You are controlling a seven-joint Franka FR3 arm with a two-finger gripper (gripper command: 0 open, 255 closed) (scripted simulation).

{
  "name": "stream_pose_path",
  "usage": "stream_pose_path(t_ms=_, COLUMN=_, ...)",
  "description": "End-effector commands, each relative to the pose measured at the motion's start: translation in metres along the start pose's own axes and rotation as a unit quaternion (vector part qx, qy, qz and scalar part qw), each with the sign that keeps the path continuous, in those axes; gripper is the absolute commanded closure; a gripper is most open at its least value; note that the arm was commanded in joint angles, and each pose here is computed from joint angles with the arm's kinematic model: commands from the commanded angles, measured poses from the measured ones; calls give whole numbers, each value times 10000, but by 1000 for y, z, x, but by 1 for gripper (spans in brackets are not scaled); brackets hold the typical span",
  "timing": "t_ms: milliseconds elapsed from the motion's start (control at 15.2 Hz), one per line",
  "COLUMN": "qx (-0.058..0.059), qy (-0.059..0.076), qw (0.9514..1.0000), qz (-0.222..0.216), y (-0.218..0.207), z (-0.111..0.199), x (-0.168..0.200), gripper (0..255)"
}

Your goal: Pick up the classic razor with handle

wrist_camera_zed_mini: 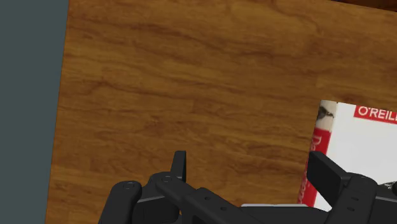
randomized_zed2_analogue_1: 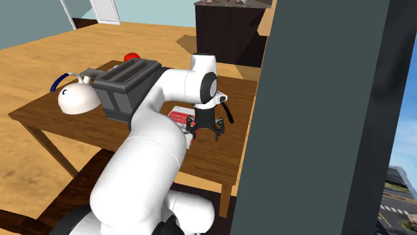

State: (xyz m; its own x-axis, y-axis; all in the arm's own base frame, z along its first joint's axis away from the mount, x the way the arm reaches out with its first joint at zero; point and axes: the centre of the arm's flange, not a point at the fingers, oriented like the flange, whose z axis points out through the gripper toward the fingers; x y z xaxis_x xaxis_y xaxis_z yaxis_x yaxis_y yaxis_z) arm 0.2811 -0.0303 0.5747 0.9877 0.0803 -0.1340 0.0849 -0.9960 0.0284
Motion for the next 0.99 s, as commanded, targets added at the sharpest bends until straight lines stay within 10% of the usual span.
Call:
stream_pose_path(t_ms=0, qx=0, qy=0, qw=10000, qz=0, y=0, z=0, x=0, gripper=0)
stream_pose_path(t_ms=462, qx=-548, qy=47, qw=9948, qz=-855, y=20, z=-63, x=53, gripper=0)
stream_pose_path(t_ms=924, qx=-1090, qy=93, qw=9793, qz=-1701, y=23, z=-127, x=107, gripper=0)
